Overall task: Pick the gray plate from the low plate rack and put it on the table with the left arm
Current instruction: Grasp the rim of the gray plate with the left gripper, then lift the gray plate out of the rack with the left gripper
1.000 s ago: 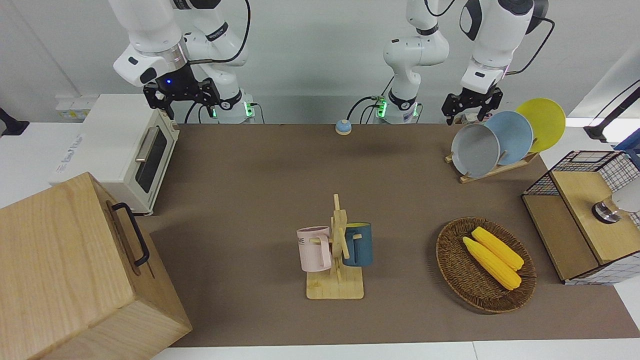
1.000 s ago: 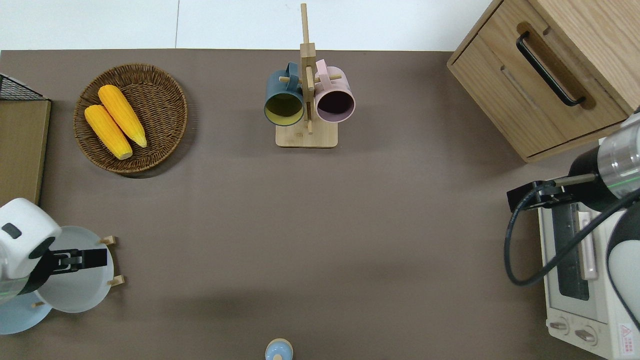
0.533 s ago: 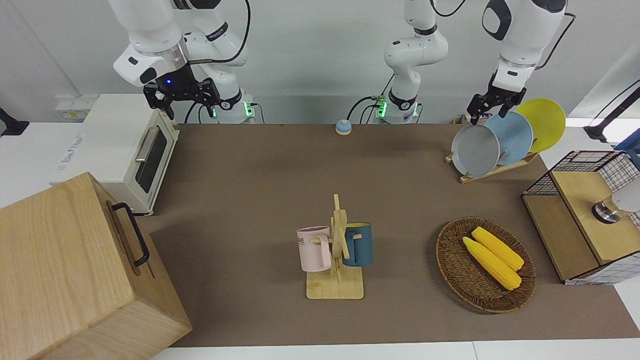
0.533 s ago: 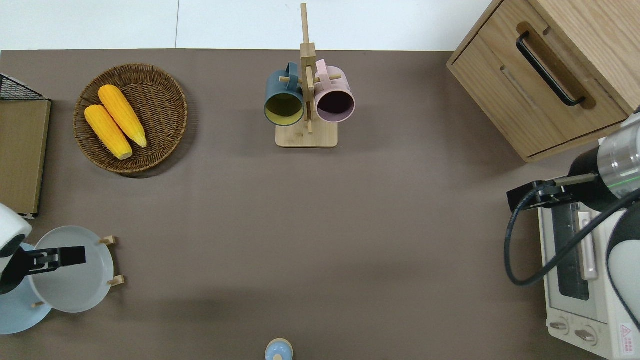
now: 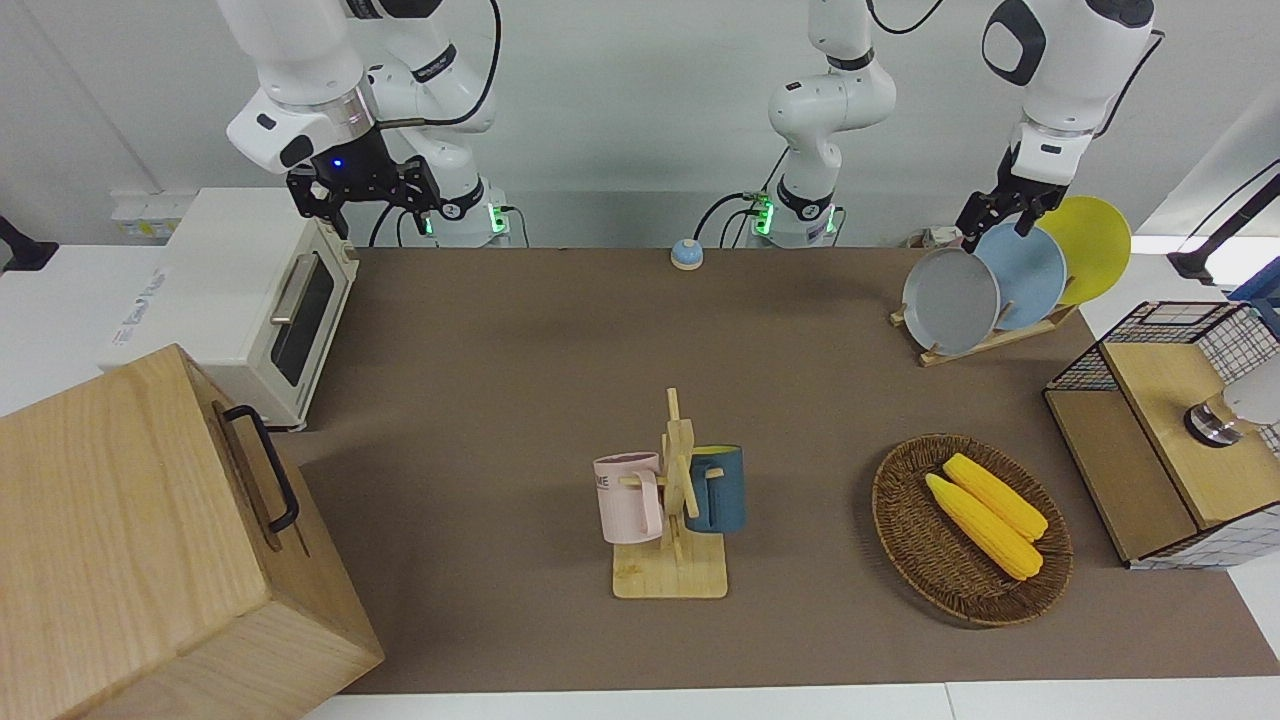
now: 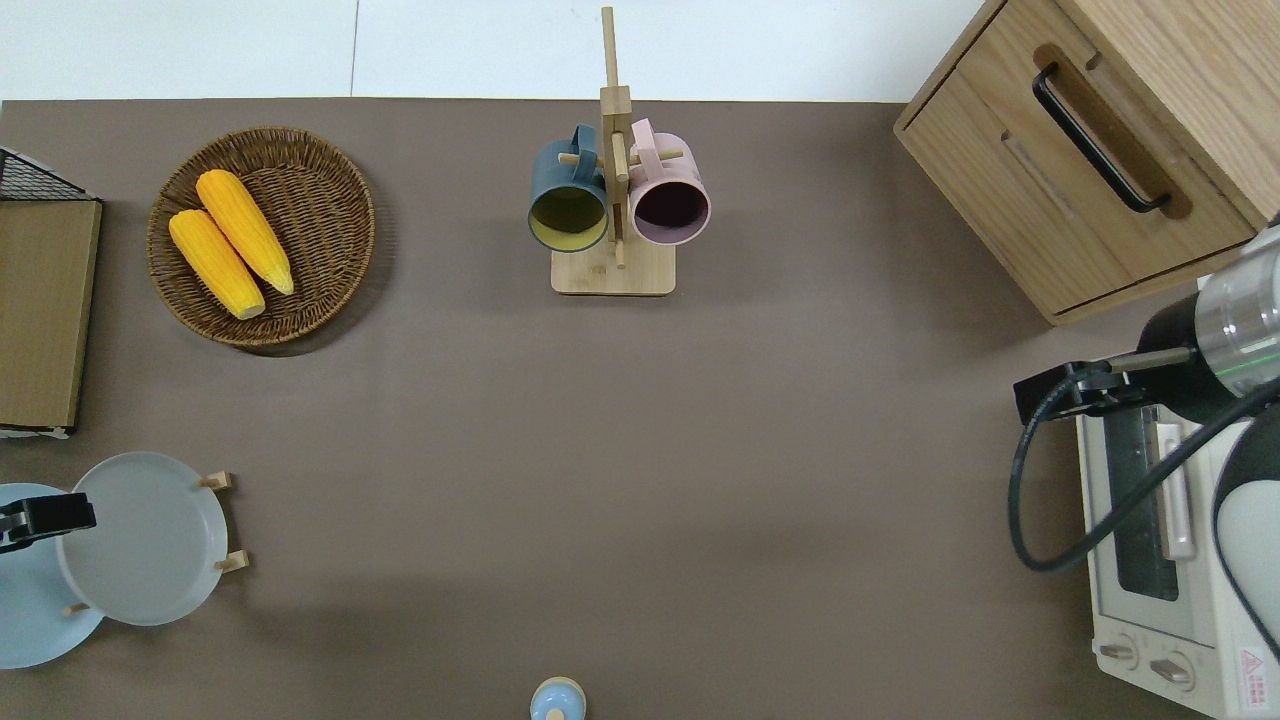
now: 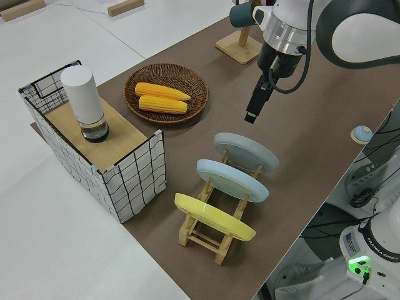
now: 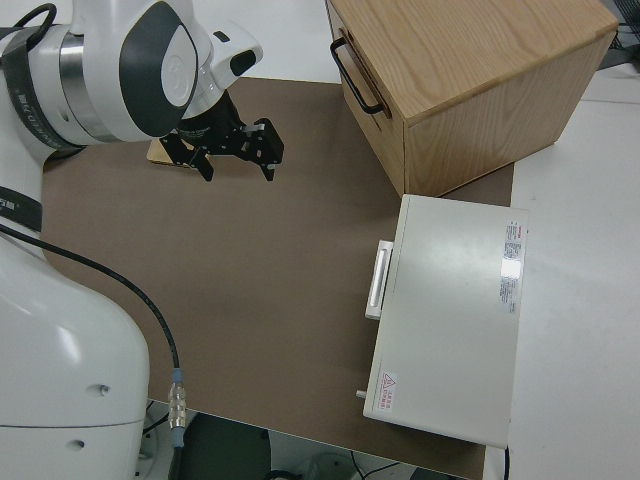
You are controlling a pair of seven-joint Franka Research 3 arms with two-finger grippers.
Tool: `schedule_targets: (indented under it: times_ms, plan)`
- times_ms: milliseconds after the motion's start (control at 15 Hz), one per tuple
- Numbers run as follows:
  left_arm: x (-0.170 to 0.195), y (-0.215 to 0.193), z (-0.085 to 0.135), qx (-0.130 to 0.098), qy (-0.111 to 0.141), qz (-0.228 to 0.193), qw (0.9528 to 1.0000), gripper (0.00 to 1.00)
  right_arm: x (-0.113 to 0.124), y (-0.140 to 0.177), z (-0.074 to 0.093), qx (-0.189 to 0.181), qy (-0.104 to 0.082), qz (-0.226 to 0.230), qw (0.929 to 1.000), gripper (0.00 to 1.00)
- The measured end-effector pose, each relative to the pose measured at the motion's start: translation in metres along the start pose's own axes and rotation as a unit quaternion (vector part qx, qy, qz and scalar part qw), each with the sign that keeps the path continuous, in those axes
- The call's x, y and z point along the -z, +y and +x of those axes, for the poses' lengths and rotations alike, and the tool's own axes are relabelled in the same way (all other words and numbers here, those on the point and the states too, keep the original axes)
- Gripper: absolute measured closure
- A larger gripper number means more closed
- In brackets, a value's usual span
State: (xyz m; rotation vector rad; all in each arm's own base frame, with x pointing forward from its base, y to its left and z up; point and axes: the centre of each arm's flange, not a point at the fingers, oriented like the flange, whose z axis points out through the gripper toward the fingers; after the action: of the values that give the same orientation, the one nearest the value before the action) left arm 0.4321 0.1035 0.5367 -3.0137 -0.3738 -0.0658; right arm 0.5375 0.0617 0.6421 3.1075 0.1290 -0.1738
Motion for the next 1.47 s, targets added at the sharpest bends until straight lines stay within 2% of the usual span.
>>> schedule_targets:
  times_ms: [333, 533, 1000, 1133, 1467]
  plan:
    - [-0.05, -0.004, -0.007, -0.008, 0.003, 0.009, 0.9999, 0.0, 0.0, 0.0, 0.0, 0.0, 0.0, 0.0, 1.0, 0.01]
    - [-0.063, -0.013, -0.01, -0.013, 0.0, 0.011, 0.9999, 0.0, 0.0, 0.0, 0.0, 0.0, 0.0, 0.0, 1.0, 0.01]
    - [-0.092, -0.021, -0.014, -0.013, -0.024, 0.01, 0.9996, 0.02, 0.0, 0.0, 0.0, 0.0, 0.0, 0.0, 1.0, 0.01]
    - [-0.095, -0.021, -0.014, -0.013, -0.027, 0.01, 0.9995, 0.18, 0.0, 0.0, 0.0, 0.0, 0.0, 0.0, 1.0, 0.01]
    - [-0.097, -0.021, -0.012, -0.014, -0.026, 0.009, 0.9995, 0.74, 0.0, 0.0, 0.0, 0.0, 0.0, 0.0, 1.0, 0.01]
